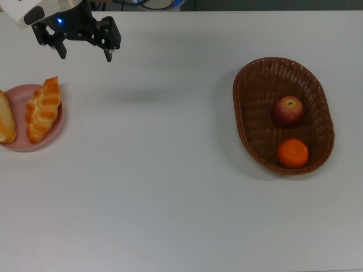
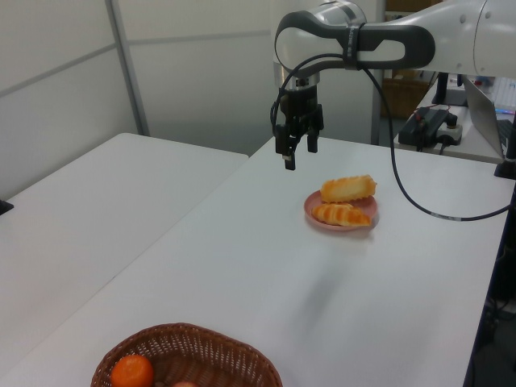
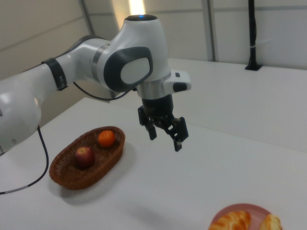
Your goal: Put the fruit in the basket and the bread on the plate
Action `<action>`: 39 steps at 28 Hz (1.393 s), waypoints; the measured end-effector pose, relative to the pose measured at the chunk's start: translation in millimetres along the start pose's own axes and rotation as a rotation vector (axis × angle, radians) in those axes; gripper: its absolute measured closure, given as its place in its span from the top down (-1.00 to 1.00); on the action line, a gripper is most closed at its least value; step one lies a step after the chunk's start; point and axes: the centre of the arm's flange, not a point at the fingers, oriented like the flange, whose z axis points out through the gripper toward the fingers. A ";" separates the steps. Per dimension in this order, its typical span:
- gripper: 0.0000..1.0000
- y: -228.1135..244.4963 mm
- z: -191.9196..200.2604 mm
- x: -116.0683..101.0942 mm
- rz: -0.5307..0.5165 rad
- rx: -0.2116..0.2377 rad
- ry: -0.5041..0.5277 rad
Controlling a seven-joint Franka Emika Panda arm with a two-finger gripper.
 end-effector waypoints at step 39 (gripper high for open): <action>1.00 4.7 2.7 0.5 0.003 -0.020 -0.007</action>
